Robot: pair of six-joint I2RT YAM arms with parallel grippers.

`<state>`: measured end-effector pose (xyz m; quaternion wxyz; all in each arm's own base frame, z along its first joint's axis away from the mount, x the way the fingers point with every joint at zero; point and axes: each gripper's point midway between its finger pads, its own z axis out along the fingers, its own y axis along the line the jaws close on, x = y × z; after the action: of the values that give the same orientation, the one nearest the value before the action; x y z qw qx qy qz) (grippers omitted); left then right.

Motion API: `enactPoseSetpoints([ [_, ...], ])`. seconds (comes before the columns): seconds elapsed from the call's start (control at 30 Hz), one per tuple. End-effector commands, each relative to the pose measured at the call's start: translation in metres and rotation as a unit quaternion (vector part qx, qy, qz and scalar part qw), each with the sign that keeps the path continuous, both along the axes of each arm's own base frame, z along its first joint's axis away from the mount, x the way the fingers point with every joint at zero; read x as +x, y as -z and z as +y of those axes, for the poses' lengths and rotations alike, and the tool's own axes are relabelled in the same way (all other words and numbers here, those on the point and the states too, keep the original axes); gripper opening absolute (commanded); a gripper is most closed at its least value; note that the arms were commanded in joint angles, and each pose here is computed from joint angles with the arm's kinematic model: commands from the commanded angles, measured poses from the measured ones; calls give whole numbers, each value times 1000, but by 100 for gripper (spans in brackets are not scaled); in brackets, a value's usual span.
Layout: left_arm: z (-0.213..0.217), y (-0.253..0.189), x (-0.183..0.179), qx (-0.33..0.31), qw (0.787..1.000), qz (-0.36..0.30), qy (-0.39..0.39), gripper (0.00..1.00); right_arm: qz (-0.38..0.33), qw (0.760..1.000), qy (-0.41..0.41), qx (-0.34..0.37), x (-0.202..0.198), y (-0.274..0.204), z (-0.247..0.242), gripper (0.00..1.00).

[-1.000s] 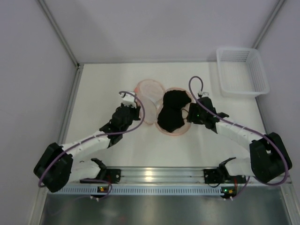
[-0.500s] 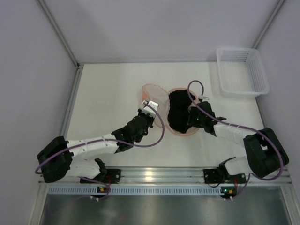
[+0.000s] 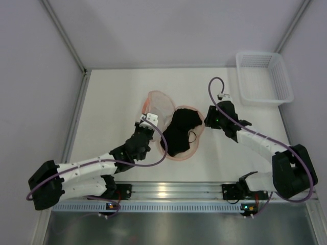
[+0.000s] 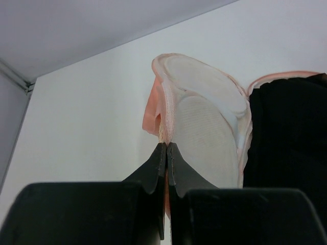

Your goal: Place the bra in the laundry bag and zip it closed

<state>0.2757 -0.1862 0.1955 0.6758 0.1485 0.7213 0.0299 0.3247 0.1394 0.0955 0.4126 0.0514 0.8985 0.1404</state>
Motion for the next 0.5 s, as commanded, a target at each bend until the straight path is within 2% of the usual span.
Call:
enactPoseSetpoints([
  [0.0,13,-9,-3,1,1000,-16,-18,0,10,1000,-18,1,13,8,9,43],
  [0.1,7,-16,-5,-11,1000,-21,0,0,40,999,-29,-8,10,28,18,38],
  [0.37,-29,-8,-10,-4,998,-5,69,0,74,995,-59,-12,-5,54,52,35],
  [0.47,-51,-1,-20,4,993,3,116,0,84,995,-61,-13,-6,67,57,32],
])
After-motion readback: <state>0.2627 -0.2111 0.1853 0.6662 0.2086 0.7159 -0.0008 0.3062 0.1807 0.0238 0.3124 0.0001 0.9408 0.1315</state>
